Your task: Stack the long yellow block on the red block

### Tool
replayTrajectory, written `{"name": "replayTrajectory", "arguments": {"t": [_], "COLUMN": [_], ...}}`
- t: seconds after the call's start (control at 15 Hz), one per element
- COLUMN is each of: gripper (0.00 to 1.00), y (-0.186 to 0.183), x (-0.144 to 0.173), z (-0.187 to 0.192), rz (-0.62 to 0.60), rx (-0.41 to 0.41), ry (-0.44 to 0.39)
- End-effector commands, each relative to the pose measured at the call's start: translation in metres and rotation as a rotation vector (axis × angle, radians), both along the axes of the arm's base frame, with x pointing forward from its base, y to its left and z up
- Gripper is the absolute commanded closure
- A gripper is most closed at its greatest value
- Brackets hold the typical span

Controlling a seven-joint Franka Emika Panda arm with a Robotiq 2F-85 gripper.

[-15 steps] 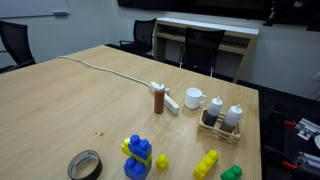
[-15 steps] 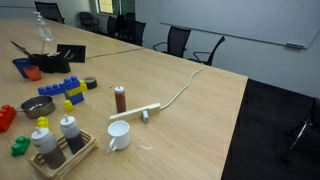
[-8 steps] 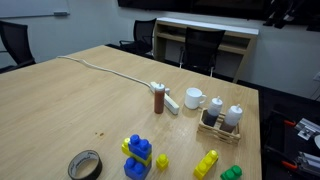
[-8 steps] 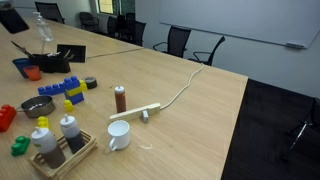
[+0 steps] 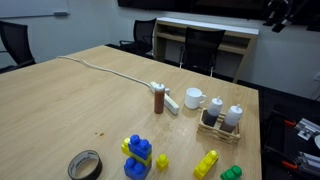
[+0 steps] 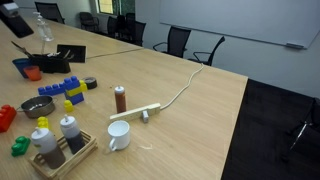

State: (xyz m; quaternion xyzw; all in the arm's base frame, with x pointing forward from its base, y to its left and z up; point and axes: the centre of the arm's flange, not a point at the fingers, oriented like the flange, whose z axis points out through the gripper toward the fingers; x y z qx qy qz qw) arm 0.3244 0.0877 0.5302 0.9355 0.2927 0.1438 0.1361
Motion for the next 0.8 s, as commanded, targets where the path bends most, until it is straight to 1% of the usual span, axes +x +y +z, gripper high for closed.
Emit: {"name": "replayTrajectory", "arguments": {"t": [0.0,0.2,0.4,0.53,0.73], "gripper": [0.00,0.00,0.00,0.00,0.00], "y": [0.016,0.058,0.110,0.138,0.165], "x": [0.004,0.004,-0.001,-0.006,-0.016], "z": [-0.012,-0.043,-0.088,-0.112,-0.137], "rz": [0.063,0.183,0.316,0.397,0.513], "rx": [0.024,0.040,0.008,-0.017,-0.026], "ry": [0.017,0.065,0.132,0.162,0.204]}}
